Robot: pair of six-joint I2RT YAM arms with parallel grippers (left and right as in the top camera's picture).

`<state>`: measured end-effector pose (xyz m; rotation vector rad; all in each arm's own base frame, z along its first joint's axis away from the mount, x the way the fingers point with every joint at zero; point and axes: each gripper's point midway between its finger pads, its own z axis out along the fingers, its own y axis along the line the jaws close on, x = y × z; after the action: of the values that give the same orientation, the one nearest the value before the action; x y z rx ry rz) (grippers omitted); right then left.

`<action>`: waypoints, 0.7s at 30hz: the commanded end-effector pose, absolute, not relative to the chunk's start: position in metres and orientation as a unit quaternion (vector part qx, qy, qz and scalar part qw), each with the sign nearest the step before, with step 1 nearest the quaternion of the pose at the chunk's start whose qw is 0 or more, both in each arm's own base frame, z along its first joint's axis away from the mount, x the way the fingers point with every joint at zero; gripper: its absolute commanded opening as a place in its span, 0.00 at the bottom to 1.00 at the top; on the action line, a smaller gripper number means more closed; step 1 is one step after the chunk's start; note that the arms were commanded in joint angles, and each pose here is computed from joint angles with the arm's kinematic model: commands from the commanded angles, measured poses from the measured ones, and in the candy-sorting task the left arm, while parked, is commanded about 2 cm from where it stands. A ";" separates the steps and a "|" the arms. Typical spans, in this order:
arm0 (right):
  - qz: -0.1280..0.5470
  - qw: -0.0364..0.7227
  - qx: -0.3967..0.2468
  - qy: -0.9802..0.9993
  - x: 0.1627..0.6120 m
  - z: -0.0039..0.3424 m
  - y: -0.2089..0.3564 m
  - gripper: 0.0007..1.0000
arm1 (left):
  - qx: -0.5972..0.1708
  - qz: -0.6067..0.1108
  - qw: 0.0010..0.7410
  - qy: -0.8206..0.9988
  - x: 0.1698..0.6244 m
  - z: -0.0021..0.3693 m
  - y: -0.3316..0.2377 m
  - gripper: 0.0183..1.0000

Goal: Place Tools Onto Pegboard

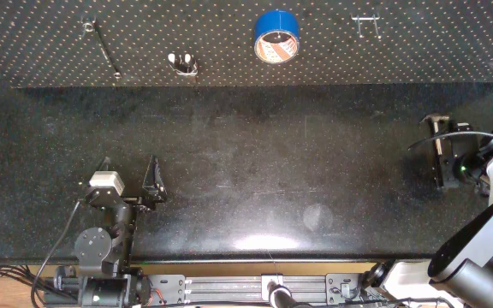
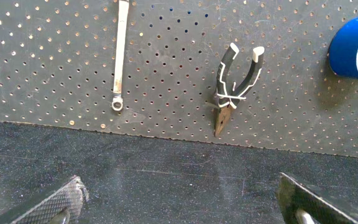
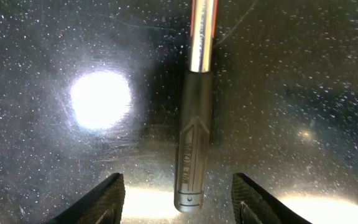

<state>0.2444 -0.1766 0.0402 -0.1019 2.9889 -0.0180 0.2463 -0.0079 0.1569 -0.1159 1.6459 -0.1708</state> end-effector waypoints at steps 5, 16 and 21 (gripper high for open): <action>0.011 0.075 -0.048 0.996 0.261 0.023 -0.188 0.58 | -0.047 -0.078 0.676 0.732 0.246 0.157 -0.010 0.99; 0.028 0.123 0.017 0.992 0.282 0.033 -0.176 0.07 | -0.047 -0.078 0.676 0.732 0.246 0.157 -0.010 0.99; 0.104 0.439 0.062 0.890 0.305 0.147 -0.065 0.07 | -0.048 -0.079 0.676 0.732 0.246 0.157 -0.010 0.99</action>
<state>0.3142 -0.0999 0.1271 0.0819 2.3432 0.1578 0.2463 -0.0079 0.1566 -0.1160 1.6471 -0.1707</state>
